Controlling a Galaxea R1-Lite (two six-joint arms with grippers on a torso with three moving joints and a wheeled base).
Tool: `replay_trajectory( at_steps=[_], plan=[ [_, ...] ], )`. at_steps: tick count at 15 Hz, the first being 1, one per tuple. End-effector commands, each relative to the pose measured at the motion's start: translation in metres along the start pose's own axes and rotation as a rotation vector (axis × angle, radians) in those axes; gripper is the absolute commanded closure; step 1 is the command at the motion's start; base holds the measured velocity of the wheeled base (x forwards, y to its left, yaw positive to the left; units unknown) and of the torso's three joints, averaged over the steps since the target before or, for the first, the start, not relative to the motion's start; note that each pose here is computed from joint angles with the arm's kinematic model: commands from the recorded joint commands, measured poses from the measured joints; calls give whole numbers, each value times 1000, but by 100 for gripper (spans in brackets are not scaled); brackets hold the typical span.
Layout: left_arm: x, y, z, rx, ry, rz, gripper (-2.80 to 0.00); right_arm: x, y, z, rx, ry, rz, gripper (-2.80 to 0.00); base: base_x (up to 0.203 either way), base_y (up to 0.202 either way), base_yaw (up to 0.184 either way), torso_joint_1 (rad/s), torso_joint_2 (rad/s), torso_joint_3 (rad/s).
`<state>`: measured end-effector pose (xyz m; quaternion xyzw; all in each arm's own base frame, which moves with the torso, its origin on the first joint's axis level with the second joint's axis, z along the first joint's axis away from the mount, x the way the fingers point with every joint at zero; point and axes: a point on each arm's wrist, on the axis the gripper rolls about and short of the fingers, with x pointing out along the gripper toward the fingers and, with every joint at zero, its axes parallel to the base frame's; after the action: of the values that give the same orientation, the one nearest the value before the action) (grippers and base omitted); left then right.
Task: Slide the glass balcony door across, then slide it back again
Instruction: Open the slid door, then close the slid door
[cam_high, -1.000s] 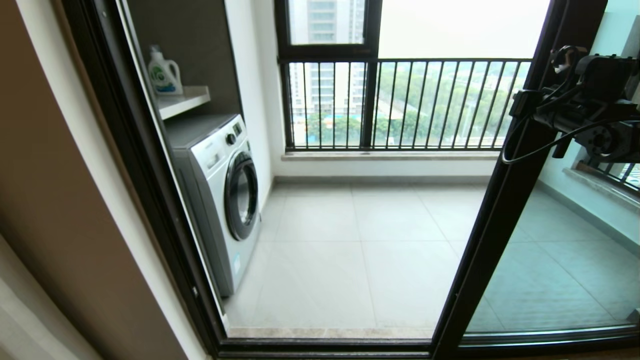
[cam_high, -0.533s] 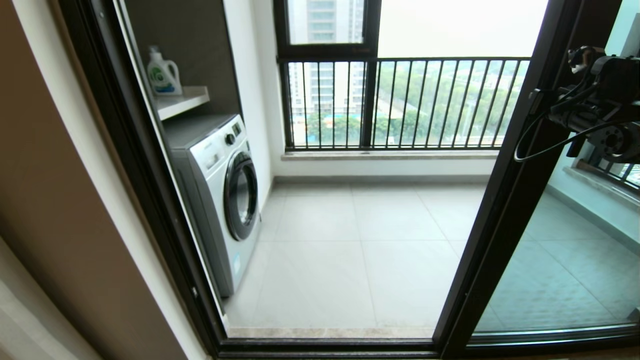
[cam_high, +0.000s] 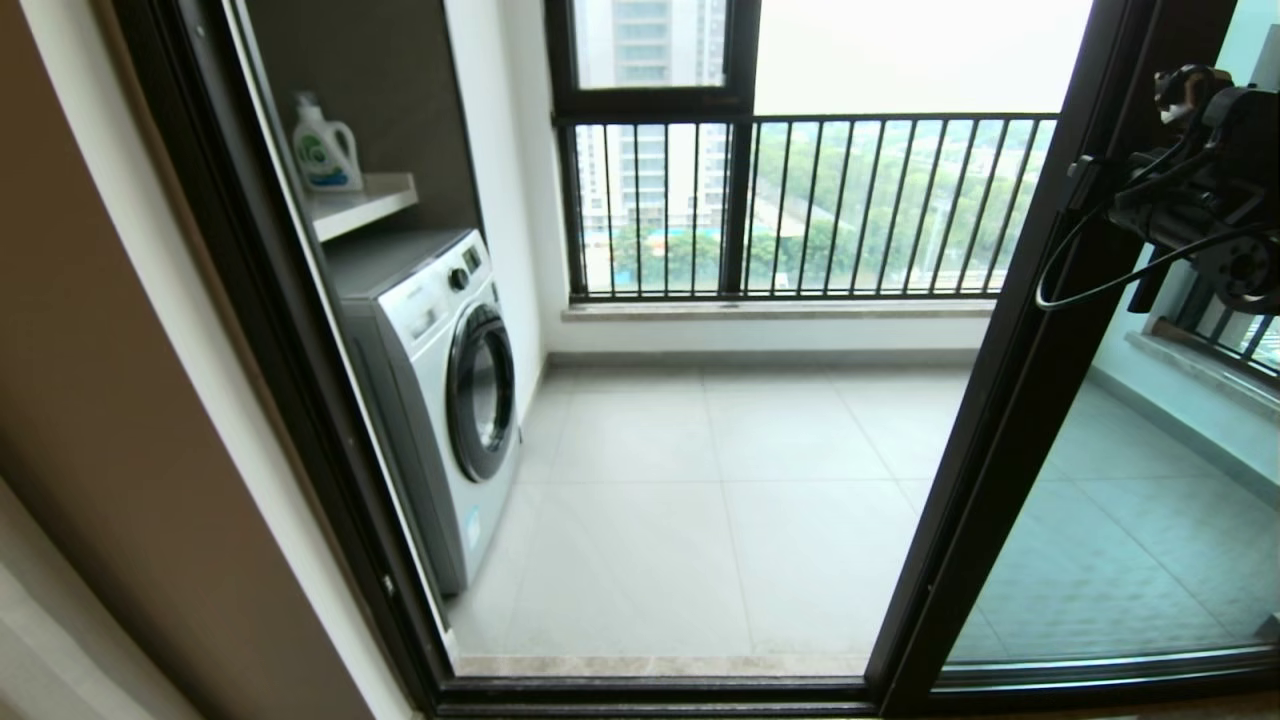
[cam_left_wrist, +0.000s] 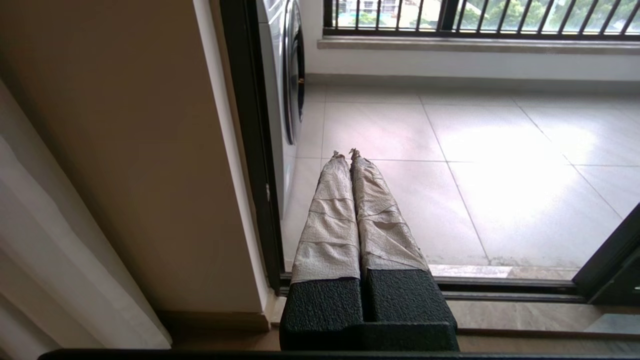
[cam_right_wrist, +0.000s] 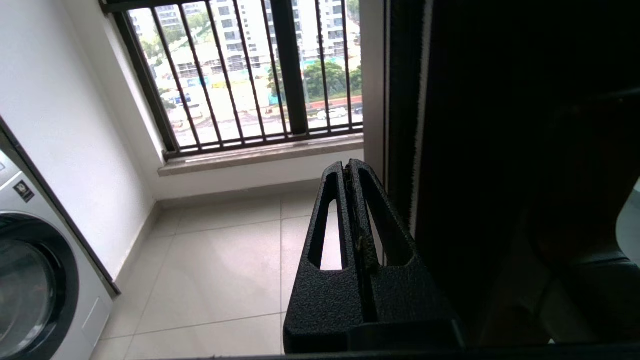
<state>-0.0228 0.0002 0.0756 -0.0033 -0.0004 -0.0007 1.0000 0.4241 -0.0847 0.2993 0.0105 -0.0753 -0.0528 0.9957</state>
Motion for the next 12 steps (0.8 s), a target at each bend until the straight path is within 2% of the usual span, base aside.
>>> replay_trajectory(
  at_steps=[1, 3, 5, 8, 12],
  plan=[
    [0, 0, 0, 0, 1, 1, 0, -16, 23, 31, 4, -65, 54, 0, 0, 0, 0, 0, 0, 0],
    [0, 0, 0, 0, 1, 1, 0, -29, 34, 52, 6, -105, 79, 0, 0, 0, 0, 0, 0, 0],
    [0, 0, 0, 0, 1, 0, 0, -41, 34, 70, 3, -143, 76, 0, 0, 0, 0, 0, 0, 0],
    [0, 0, 0, -1, 1, 1, 0, -56, 9, 86, -15, -173, 7, 0, 0, 0, 0, 0, 0, 0],
    [0, 0, 0, -1, 2, 0, 0, -75, -33, 74, -36, -110, -109, 0, 0, 0, 0, 0, 0, 0]
  ],
)
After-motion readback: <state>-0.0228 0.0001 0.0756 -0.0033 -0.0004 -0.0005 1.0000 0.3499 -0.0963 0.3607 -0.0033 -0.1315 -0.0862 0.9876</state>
